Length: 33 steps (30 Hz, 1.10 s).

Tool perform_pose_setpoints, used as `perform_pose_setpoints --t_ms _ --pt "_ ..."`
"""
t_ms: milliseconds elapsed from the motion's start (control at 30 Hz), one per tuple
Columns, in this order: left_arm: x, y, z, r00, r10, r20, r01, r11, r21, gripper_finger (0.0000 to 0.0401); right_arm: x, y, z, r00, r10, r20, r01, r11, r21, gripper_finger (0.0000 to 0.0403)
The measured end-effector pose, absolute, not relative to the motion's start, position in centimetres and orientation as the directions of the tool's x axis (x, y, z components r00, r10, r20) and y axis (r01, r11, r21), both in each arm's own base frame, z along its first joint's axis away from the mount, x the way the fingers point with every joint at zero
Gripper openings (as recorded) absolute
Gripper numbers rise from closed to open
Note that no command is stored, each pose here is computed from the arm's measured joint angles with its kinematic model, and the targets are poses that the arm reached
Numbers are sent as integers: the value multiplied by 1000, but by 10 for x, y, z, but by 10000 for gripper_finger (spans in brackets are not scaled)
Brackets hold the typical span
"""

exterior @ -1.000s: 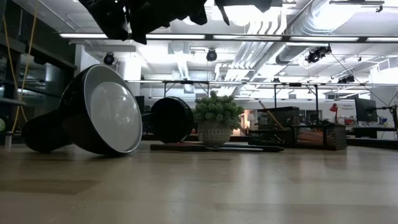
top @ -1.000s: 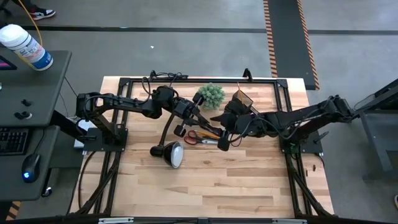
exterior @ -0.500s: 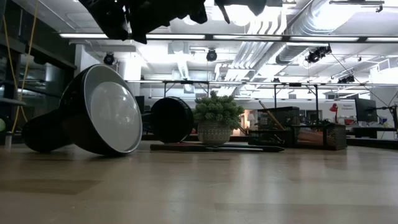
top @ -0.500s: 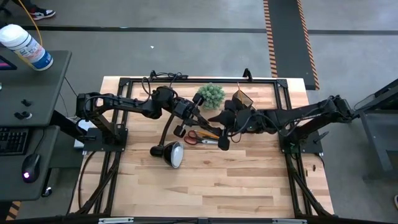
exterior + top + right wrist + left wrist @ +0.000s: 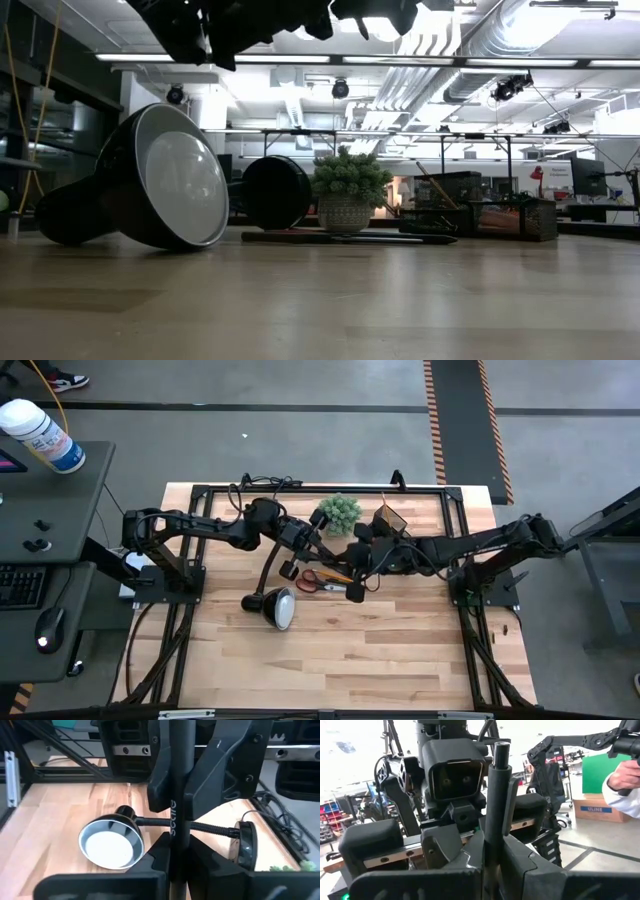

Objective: Pick and place office supplies into organizer
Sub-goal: Put the bottom pen into the top left section of the desk organizer

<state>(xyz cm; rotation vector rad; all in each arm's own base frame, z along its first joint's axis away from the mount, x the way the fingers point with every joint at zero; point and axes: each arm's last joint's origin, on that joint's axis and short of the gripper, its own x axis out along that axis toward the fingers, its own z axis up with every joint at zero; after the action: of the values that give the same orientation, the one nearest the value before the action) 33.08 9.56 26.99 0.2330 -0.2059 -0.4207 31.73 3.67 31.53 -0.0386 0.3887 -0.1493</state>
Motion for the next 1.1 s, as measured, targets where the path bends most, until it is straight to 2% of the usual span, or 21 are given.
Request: perform_pose_setpoints --t_ms 233,600,733,867,1100 --pt "331 96 269 902 -406 145 362 895 259 32 316 39 314 900 -213 -381 185 977 -111 25" --pt "332 98 266 925 -360 121 315 905 285 113 312 36 314 860 -346 -375 295 937 -189 25" --pt "332 105 263 956 -275 102 242 936 257 139 304 33 317 825 -415 -385 355 909 -218 25" --pt "328 118 259 972 -225 69 207 957 204 157 289 27 322 758 -518 -397 462 855 -234 25" --pt "320 136 253 972 -236 12 234 969 80 167 265 12 316 574 -679 -457 626 724 -290 25"
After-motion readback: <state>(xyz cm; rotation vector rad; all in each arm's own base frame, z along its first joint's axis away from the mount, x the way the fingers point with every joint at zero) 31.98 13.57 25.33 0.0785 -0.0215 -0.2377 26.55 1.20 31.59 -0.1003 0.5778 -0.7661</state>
